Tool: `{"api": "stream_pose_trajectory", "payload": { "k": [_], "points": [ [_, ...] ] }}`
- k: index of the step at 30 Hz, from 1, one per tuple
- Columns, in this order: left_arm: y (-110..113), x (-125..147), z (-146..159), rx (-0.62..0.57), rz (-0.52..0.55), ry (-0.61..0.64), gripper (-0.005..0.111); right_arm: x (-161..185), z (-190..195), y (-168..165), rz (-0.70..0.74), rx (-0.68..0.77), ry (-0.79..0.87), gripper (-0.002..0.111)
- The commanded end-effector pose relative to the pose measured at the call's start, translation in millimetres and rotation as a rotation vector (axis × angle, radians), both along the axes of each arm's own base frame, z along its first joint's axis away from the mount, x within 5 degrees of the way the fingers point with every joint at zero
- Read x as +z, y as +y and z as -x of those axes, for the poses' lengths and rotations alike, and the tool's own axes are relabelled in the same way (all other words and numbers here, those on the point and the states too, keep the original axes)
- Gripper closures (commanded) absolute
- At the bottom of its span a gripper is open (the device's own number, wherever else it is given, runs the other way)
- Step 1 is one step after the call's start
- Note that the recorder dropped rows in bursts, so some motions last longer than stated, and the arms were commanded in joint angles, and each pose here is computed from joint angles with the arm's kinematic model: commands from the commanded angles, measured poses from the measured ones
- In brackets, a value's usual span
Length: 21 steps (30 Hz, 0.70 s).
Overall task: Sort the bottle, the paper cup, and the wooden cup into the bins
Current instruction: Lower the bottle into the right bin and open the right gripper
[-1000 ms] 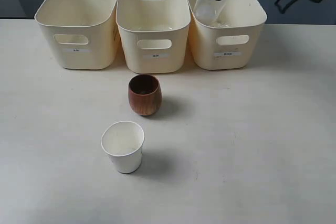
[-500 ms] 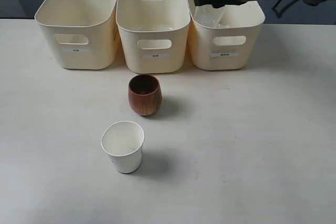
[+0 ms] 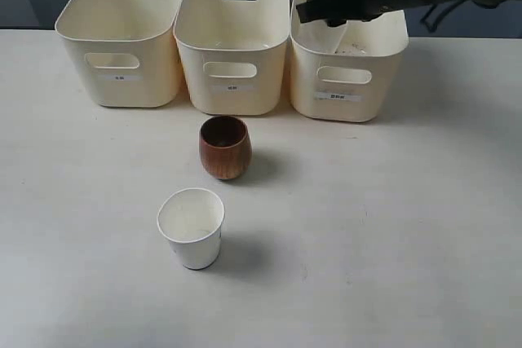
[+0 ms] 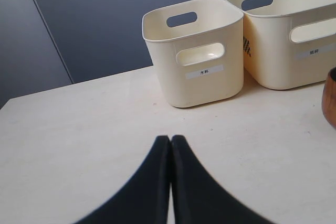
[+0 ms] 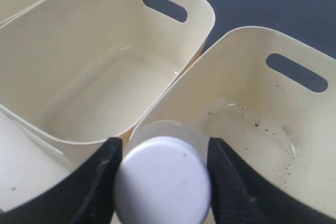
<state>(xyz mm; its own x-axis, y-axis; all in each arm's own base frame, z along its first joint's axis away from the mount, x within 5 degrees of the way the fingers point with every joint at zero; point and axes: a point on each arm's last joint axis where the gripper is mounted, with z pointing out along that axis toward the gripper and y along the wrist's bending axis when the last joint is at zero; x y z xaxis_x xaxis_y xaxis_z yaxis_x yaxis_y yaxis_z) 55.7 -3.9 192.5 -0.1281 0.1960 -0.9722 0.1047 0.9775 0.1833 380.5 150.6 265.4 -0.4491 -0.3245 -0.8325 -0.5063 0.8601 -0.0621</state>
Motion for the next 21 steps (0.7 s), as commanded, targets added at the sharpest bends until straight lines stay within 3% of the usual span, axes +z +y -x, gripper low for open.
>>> {"api": "stream_pose_trajectory", "payload": {
  "k": [1,9,21],
  "points": [
    [-0.4,0.3,0.3,-0.007,0.003,-0.009,0.107,-0.9,-0.2,-2.3,0.023,-0.014,0.015,0.109],
    [-0.4,0.3,0.3,-0.007,0.003,-0.009,0.107,-41.2,-14.3,-3.7,0.105,-0.057,0.078,0.109],
    [-0.4,0.3,0.3,-0.007,0.003,-0.009,0.107,-51.0,-18.9,-2.9,0.128,-0.049,0.064,0.109]
  ]
}}
